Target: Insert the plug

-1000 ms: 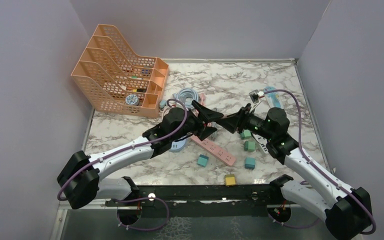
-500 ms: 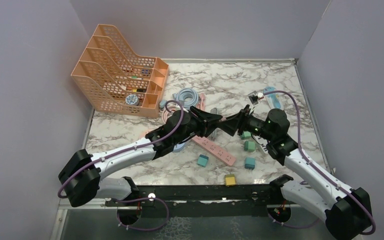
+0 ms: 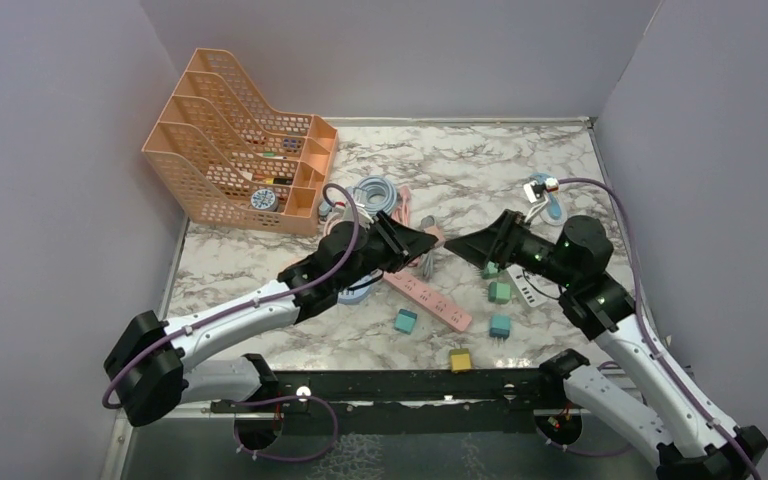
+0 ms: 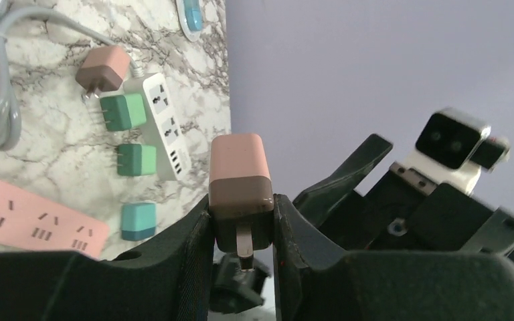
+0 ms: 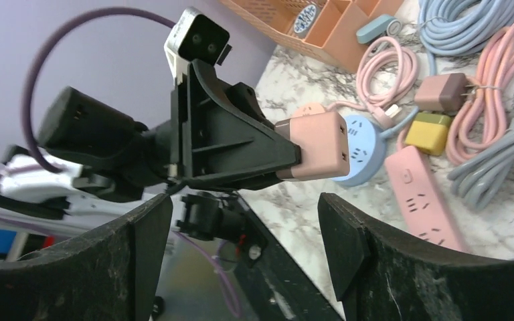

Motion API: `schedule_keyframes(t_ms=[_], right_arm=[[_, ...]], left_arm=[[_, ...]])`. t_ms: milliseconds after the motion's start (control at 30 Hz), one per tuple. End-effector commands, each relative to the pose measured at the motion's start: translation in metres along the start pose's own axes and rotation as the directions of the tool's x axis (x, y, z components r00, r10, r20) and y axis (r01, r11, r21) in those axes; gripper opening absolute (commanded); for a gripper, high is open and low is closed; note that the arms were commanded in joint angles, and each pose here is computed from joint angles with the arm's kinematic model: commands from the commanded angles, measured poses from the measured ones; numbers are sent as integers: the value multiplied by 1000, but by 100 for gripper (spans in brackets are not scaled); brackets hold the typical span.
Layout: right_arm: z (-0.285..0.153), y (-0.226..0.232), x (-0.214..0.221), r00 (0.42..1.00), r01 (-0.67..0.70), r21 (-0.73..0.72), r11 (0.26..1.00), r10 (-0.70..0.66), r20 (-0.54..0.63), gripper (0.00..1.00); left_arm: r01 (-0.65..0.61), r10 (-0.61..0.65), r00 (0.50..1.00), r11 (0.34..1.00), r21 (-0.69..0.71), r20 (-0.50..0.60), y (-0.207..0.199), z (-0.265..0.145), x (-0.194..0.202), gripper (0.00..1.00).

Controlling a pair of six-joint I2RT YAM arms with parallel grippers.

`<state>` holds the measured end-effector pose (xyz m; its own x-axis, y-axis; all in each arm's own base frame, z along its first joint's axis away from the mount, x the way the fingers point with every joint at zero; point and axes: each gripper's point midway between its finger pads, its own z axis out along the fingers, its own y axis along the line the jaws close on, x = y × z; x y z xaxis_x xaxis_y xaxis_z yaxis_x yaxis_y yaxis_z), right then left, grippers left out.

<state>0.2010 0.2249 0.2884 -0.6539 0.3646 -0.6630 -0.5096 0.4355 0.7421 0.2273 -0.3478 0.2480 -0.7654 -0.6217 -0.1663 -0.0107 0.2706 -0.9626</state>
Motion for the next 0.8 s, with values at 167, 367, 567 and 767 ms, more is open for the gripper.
schedule_keyframes(t_ms=[167,367,567,767], right_arm=[[-14,34,-15,947,-321,6,947,321,21,73],[-13,58,-17,969,-246,-95,965,242,-49,67],[-18,76,-22,977,-211,-187,959,206,-48,62],[-16,82,-19,977,-212,-240,947,198,-80,47]], left_arm=[[-440,495,866,824,357,-76,-72,-45,25,17],[-413,536,836,756,507,-120,-115,-69,41,17],[-343,501,854,743,574,-138,-144,-85,43,17],[-288,462,871,754,590,-166,-150,-86,45,17]])
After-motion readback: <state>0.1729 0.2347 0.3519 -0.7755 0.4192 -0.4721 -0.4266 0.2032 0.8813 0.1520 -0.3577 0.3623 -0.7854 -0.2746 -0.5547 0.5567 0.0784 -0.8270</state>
